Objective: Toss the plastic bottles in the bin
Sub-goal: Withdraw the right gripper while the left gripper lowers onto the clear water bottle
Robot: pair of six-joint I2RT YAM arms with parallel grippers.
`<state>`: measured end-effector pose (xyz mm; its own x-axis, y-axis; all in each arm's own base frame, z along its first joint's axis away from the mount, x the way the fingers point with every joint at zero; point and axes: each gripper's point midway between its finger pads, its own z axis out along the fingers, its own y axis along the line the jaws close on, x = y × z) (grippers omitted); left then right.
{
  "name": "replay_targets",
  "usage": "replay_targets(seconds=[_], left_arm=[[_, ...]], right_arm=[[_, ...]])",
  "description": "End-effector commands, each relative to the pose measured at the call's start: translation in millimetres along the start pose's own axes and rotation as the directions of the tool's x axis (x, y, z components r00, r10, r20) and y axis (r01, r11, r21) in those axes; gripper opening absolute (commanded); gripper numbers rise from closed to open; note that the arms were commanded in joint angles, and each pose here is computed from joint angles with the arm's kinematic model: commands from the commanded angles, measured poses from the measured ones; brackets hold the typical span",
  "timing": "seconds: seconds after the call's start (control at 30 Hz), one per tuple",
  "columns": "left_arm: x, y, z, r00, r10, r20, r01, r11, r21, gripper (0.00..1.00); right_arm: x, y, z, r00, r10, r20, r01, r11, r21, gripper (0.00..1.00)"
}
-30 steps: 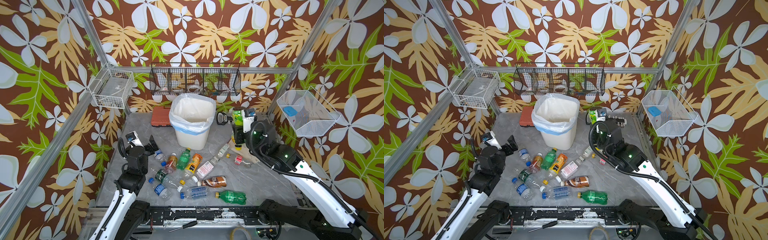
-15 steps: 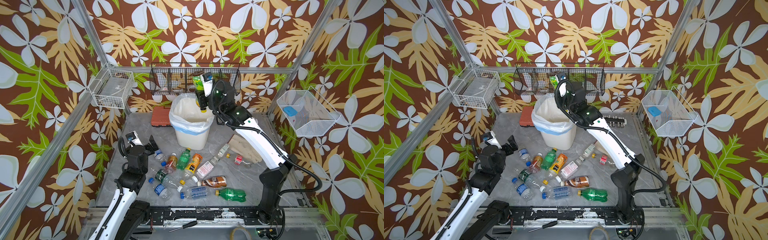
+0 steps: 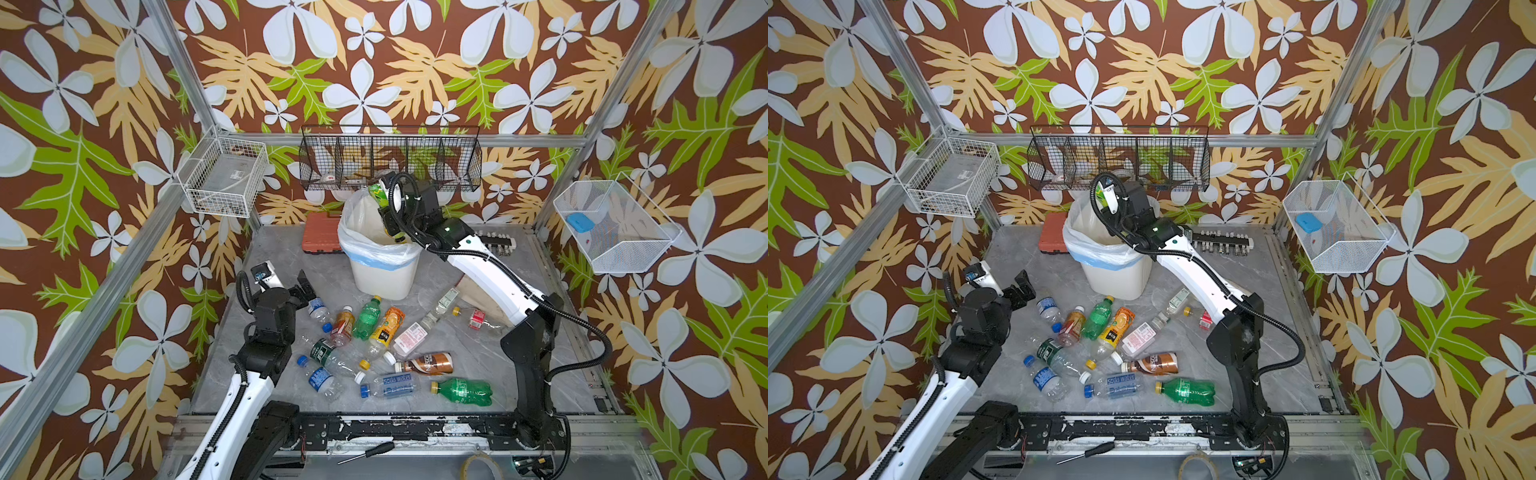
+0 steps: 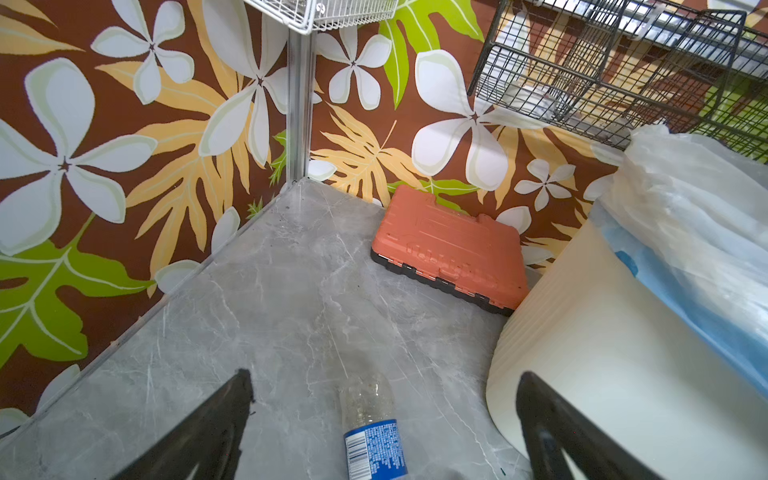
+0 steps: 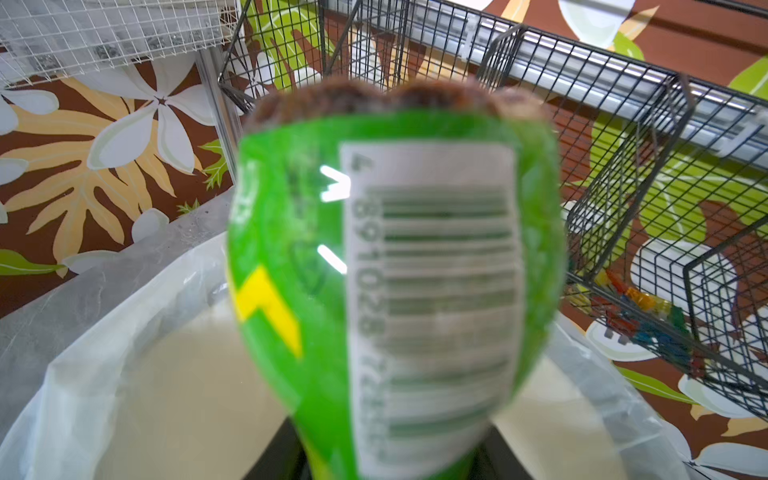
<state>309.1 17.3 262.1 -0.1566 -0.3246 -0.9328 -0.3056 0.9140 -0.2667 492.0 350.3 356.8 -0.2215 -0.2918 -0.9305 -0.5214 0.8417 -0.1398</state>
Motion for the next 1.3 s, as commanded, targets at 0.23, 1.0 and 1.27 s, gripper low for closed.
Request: replay_targets(seconds=[0.23, 1.0, 1.27], left_arm=[[-1, 1, 0, 1.000, -0.009, 0.001, 0.009, 1.000, -0.005, 1.00], [45, -2, 32, 0.972, 0.042, -0.230, -0.056, 0.997, -0.055, 1.00], [98, 10, 61, 0.868, 0.030, -0.495, -0.100, 0.988, -0.116, 0.97]], right_arm=[[-27, -19, -33, 0.996, 0.050, 0.068, -0.055, 0.996, 0.074, 0.90], [155, -61, -199, 0.935, 0.353, 0.027, -0.346, 0.896, 0.279, 1.00], [157, -62, -201, 0.936, 0.350, 0.037, -0.346, 0.895, 0.281, 1.00]])
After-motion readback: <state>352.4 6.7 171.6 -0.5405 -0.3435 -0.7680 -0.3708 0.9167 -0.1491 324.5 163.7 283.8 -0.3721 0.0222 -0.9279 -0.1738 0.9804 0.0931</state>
